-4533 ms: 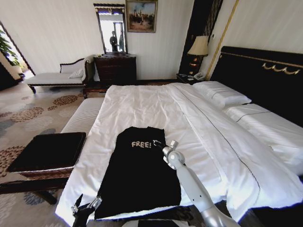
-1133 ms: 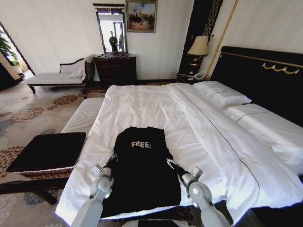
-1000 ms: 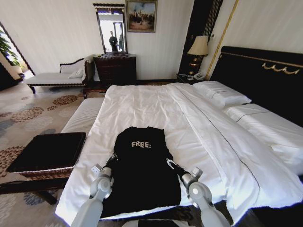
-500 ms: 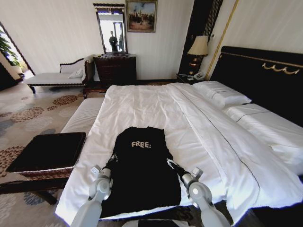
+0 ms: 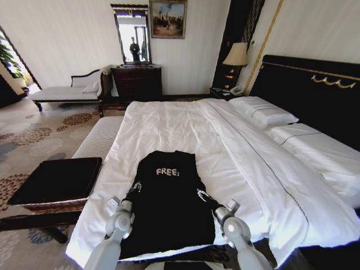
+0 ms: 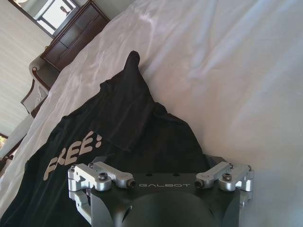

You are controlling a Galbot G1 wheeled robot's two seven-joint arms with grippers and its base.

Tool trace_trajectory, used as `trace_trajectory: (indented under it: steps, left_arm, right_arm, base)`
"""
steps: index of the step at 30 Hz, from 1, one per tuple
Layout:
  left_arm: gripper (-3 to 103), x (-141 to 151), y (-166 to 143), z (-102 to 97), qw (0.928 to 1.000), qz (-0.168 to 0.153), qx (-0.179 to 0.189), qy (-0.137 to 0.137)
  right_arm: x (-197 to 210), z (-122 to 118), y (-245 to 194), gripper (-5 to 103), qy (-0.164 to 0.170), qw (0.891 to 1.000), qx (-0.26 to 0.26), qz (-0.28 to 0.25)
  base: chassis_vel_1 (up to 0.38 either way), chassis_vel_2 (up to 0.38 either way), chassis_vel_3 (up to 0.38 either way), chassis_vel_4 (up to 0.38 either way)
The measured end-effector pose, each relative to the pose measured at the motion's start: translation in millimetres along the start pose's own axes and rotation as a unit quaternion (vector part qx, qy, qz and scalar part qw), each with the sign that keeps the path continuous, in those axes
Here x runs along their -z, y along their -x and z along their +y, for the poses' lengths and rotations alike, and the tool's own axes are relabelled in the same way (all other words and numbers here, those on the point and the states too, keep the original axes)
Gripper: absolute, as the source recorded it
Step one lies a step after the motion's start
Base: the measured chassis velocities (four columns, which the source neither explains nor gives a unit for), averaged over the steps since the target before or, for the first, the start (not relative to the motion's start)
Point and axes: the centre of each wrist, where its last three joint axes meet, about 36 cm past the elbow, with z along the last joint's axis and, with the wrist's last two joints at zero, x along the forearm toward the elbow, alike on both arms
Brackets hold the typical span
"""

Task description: Fold the clothes on the bed and place them into the basket.

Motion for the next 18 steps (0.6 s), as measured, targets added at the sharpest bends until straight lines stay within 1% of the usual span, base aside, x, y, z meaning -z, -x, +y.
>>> trace_trajectory:
  steps: [2, 3, 5, 7, 10, 14, 16, 18]
  left_arm:
    - [13, 1, 1, 0.6, 1.0000, -0.001, 0.000, 0.000]
    - [13, 1, 1, 0.6, 1.0000, -0.001, 0.000, 0.000]
    - [3, 2, 1, -0.1, 1.0000, -0.002, -0.001, 0.000]
    - [3, 3, 0, -0.8, 1.0000, -0.003, -0.002, 0.000]
    - [0, 4, -1, -2.2, 1.0000, -0.005, -0.003, -0.002]
    - [0, 5, -2, -1.0, 1.0000, -0.007, -0.001, -0.002]
    - [0, 10, -2, -0.4, 0.9999, -0.014, 0.001, -0.002]
    - [0, 22, -1, 0.7, 0.9997, -0.026, 0.002, -0.001]
  right_arm:
    - [0, 0, 0, 100, 0.000, 1.000, 0.000, 0.001]
    - [0, 0, 0, 100, 0.000, 1.000, 0.000, 0.001]
    - [-1, 0, 0, 100, -0.001, 1.000, -0.001, 0.002]
    - [-2, -1, 0, 100, -0.002, 1.000, -0.002, 0.003]
    - [-4, -2, 0, 100, -0.003, 1.000, -0.003, 0.005]
    - [-5, -2, 0, 100, -0.003, 1.000, -0.004, 0.005]
    - [-6, -2, 0, 100, -0.003, 1.000, -0.004, 0.005]
    - [-6, -2, 0, 100, -0.003, 1.000, -0.004, 0.006]
  base:
    - [0.000, 0.000, 0.000, 0.000]
    - [0.000, 0.000, 0.000, 0.000]
    - [0.000, 0.000, 0.000, 0.000]
    - [0.000, 0.000, 0.000, 0.000]
    - [0.000, 0.000, 0.000, 0.000]
    - [0.000, 0.000, 0.000, 0.000]
    - [0.000, 0.000, 0.000, 0.000]
    - [0.000, 0.000, 0.000, 0.000]
